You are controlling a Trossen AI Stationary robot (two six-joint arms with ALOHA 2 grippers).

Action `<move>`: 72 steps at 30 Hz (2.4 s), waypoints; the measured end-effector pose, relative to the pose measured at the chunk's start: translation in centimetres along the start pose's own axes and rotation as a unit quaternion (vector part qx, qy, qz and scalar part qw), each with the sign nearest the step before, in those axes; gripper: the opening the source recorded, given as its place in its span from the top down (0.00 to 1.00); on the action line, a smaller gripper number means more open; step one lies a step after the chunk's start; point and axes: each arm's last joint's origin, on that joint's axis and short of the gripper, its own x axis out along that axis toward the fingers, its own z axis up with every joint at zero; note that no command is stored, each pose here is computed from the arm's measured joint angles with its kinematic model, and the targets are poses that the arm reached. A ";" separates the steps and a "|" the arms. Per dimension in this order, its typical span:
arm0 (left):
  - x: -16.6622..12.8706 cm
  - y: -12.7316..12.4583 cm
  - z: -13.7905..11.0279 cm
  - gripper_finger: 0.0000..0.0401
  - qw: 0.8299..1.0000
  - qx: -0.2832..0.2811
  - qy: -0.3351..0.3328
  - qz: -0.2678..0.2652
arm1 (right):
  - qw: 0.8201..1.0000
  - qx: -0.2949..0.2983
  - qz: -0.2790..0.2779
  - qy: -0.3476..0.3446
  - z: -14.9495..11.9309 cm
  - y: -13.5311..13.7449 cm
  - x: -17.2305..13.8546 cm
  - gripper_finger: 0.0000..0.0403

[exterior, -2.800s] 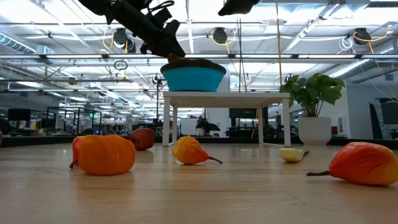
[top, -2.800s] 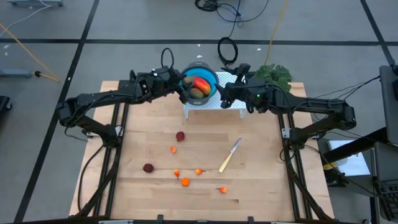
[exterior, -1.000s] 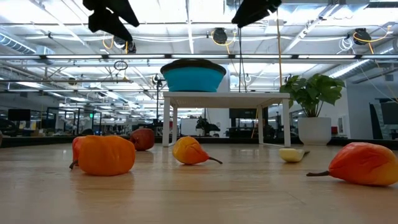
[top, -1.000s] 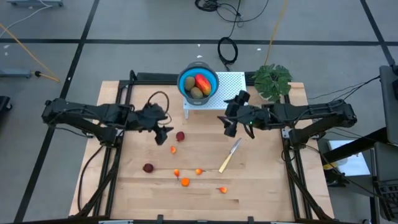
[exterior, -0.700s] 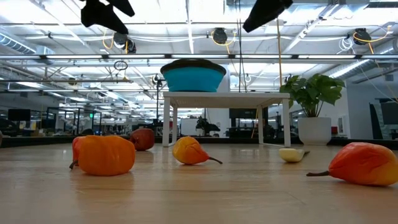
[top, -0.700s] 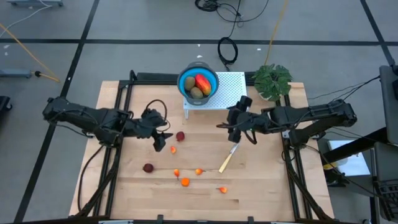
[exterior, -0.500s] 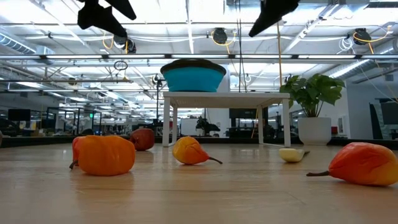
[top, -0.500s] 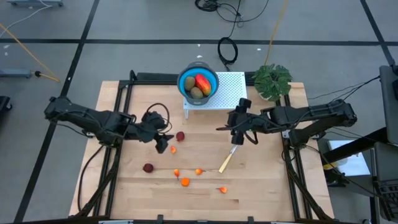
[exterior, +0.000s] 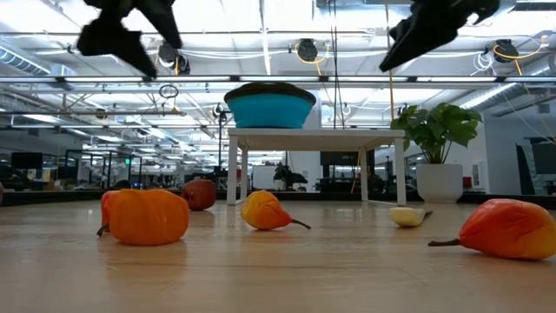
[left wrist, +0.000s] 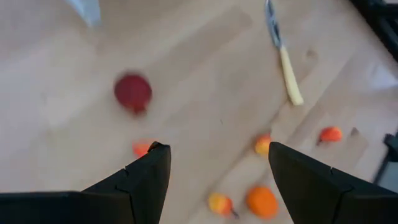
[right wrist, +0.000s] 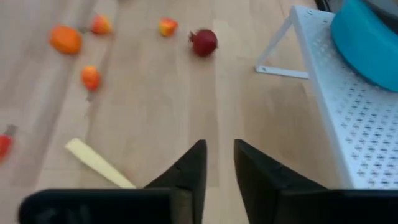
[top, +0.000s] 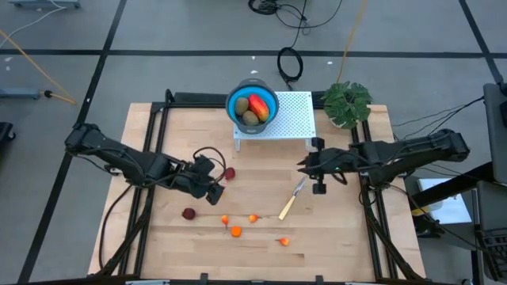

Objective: Pick & Place Fruit
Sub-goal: Put the red pomegranate into the blue strainer bowl on the shelf

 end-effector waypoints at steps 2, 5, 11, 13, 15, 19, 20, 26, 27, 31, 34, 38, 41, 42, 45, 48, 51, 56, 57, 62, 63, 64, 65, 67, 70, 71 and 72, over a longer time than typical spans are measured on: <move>-0.1 0.2 -0.6 0.32 0.999 -0.030 0.039 0.006 | 1.000 0.007 0.008 -0.021 -0.9 0.0 -0.6 0.86; -0.4 0.7 -1.8 0.32 0.992 -0.075 0.098 0.040 | 0.998 0.016 0.030 -0.055 -2.1 -0.1 -1.7 0.92; -1.7 2.0 -4.5 0.32 0.964 -0.114 0.202 0.134 | 0.993 0.020 0.066 -0.094 -4.1 -0.2 -3.2 0.99; -2.1 2.1 -5.3 0.32 0.962 -0.101 0.207 0.147 | 0.993 0.021 0.067 -0.099 -4.7 -0.2 -3.4 0.98; -2.5 2.1 -5.9 0.32 0.964 -0.087 0.201 0.153 | 0.992 0.021 0.073 -0.104 -5.0 -0.2 -3.6 0.98; -2.9 1.9 -6.8 0.32 0.972 -0.055 0.175 0.146 | 0.991 0.021 0.077 -0.111 -5.2 -0.2 -3.9 0.98; -2.9 1.8 -7.1 0.32 0.974 -0.043 0.168 0.144 | 0.991 0.020 0.077 -0.111 -5.2 -0.2 -3.9 0.99; -1.5 0.9 -9.5 0.32 0.971 0.056 0.169 0.160 | 0.991 0.009 0.075 -0.112 -5.2 -0.2 -3.9 1.00; -1.1 0.8 -10.0 0.32 0.968 0.077 0.173 0.167 | 0.991 0.008 0.075 -0.112 -5.2 -0.2 -3.9 1.00; 0.6 0.5 -11.9 0.32 0.949 0.154 0.191 0.196 | 0.991 0.008 0.075 -0.112 -5.2 -0.2 -3.9 1.00; 1.8 0.4 -12.9 0.32 0.939 0.179 0.195 0.220 | 0.991 0.008 0.075 -0.112 -5.2 -0.2 -3.9 1.00; 2.7 0.4 -13.6 0.32 0.934 0.193 0.182 0.239 | 0.991 0.008 0.075 -0.112 -5.2 -0.2 -3.9 1.00; 3.0 0.4 -14.0 0.32 0.934 0.206 0.164 0.243 | 0.991 0.008 0.075 -0.112 -5.2 -0.2 -3.9 1.00; 3.0 0.4 -14.0 0.32 0.933 0.208 0.164 0.244 | 0.991 0.009 0.075 -0.112 -5.2 -0.2 -3.9 1.00; 3.0 0.4 -14.2 0.32 0.929 0.226 0.168 0.241 | 0.991 0.009 0.075 -0.112 -5.2 -0.2 -3.9 1.00; 3.0 0.4 -14.2 0.32 0.926 0.236 0.170 0.239 | 0.991 0.009 0.074 -0.111 -5.2 -0.2 -3.9 1.00; 2.9 0.4 -14.3 0.32 0.924 0.245 0.172 0.237 | 0.991 0.009 0.074 -0.111 -5.2 -0.2 -3.9 1.00; 3.3 0.6 -14.4 0.32 0.924 0.258 0.170 0.228 | 0.991 0.009 0.074 -0.111 -5.2 -0.2 -3.9 1.00; 3.5 0.7 -14.6 0.32 0.924 0.259 0.171 0.224 | 0.991 0.009 0.074 -0.111 -5.2 -0.2 -3.9 1.00; 4.5 1.8 -15.2 0.32 0.923 0.260 0.180 0.218 | 0.991 0.009 0.074 -0.111 -5.2 -0.2 -3.9 1.00; 4.6 2.1 -15.3 0.32 0.922 0.261 0.180 0.222 | 0.991 0.009 0.074 -0.111 -5.2 -0.2 -3.9 1.00; 4.8 2.3 -15.3 0.32 0.921 0.260 0.181 0.226 | 0.991 0.009 0.074 -0.111 -5.2 -0.2 -3.9 1.00; 4.9 2.6 -15.4 0.32 0.921 0.257 0.180 0.231 | 0.991 0.009 0.073 -0.111 -5.2 -0.2 -3.9 1.00; 5.0 2.9 -15.5 0.32 0.920 0.256 0.180 0.237 | 0.991 0.009 0.073 -0.112 -5.2 -0.2 -3.9 1.00; 5.4 3.1 -15.7 0.32 0.922 0.257 0.180 0.225 | 0.991 0.009 0.073 -0.112 -5.2 -0.2 -3.9 1.00; 5.6 3.1 -15.8 0.32 0.925 0.256 0.180 0.217 | 0.991 0.009 0.073 -0.112 -5.2 -0.2 -3.9 1.00; 5.8 3.2 -15.9 0.32 0.927 0.254 0.181 0.208 | 0.991 0.009 0.073 -0.112 -5.2 -0.2 -3.9 1.00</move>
